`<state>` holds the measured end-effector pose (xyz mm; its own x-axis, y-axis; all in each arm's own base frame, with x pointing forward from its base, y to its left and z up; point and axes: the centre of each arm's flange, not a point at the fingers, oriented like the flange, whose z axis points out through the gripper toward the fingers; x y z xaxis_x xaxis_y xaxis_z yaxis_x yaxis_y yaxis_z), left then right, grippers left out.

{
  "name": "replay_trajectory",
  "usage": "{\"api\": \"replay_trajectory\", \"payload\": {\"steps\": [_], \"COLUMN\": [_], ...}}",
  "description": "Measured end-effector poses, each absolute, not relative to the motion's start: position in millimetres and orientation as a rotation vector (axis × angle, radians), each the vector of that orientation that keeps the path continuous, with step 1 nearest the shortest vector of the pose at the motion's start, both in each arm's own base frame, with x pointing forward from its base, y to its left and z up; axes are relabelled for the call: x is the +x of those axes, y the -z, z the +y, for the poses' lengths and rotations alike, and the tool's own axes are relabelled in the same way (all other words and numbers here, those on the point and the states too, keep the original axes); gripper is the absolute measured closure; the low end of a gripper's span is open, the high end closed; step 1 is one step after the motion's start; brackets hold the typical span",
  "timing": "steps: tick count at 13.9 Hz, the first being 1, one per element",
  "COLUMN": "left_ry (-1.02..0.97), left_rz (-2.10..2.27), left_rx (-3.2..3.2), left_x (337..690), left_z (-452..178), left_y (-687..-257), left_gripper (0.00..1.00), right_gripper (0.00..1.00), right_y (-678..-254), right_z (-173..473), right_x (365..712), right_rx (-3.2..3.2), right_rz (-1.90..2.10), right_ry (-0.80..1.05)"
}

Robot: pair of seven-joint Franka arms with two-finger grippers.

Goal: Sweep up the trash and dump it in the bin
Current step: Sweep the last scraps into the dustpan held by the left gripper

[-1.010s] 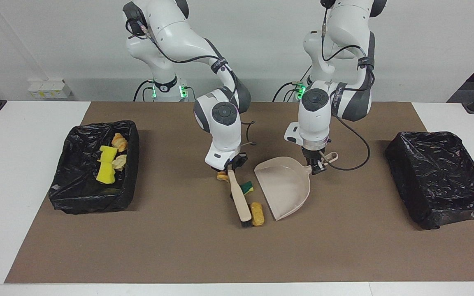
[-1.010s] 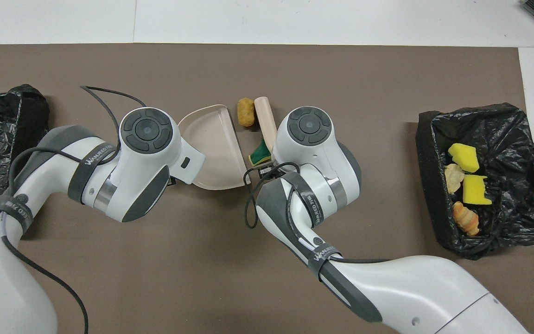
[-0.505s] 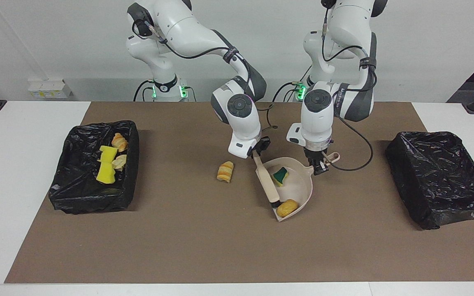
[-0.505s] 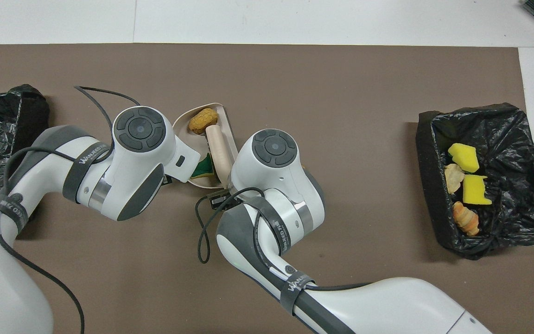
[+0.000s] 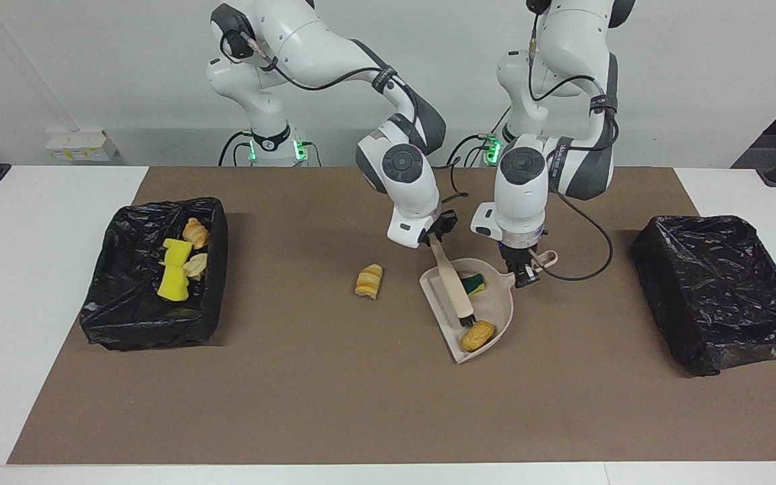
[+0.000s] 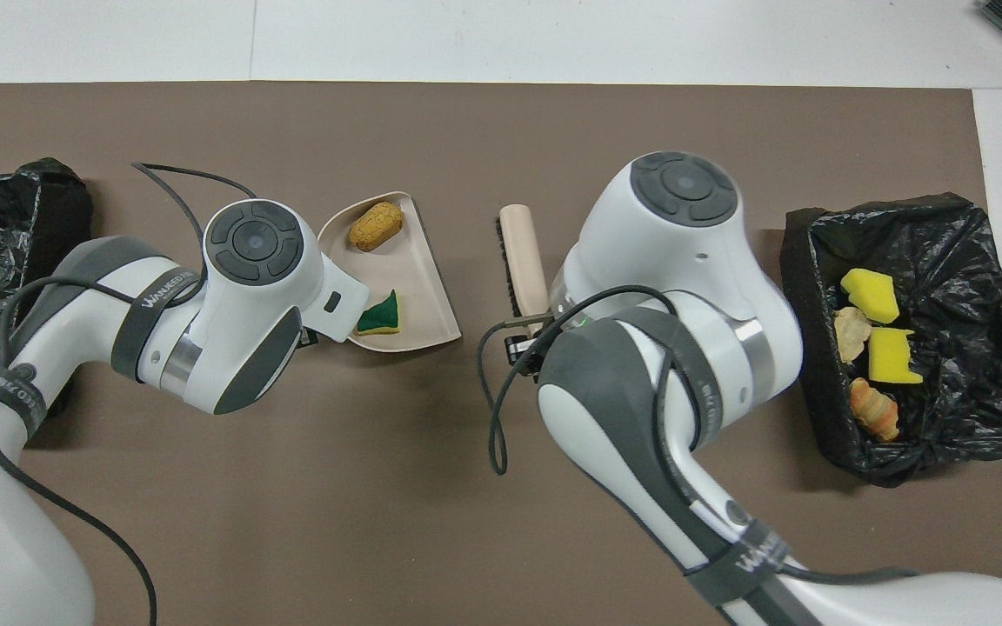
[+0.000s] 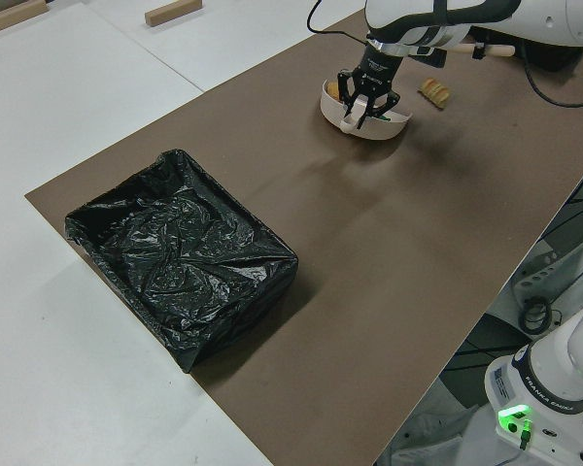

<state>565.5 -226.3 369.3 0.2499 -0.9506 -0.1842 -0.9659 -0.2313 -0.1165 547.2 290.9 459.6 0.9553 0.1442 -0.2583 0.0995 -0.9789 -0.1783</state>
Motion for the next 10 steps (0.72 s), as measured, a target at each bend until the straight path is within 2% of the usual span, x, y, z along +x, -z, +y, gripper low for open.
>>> {"api": "replay_trajectory", "payload": {"steps": [2,4,7,10], "left_ry": [-0.117,-0.129,-0.132,-0.135], "left_rz": [1.816,1.843,1.888,1.899], "left_rx": [-2.303,-2.282,-2.240,-2.225], "left_x": [558,545,523,501], "left_z": [-230,-238,-258,-281], "left_y": [-368,-365,-364,-361], "left_gripper": [0.69,0.69,0.69,0.69], "right_gripper": [0.73,0.73,0.73,0.73], "right_y": [-455,-429,-388,-371], "right_z": [245,207,182,172], "right_x": [556,556,524,496], "right_rx": [-2.979,-2.985,-3.012,-3.034], "right_rz": [-0.110,-0.039,0.026,0.048], "right_ry": [-0.452,-0.483,-0.486,-0.487]}}
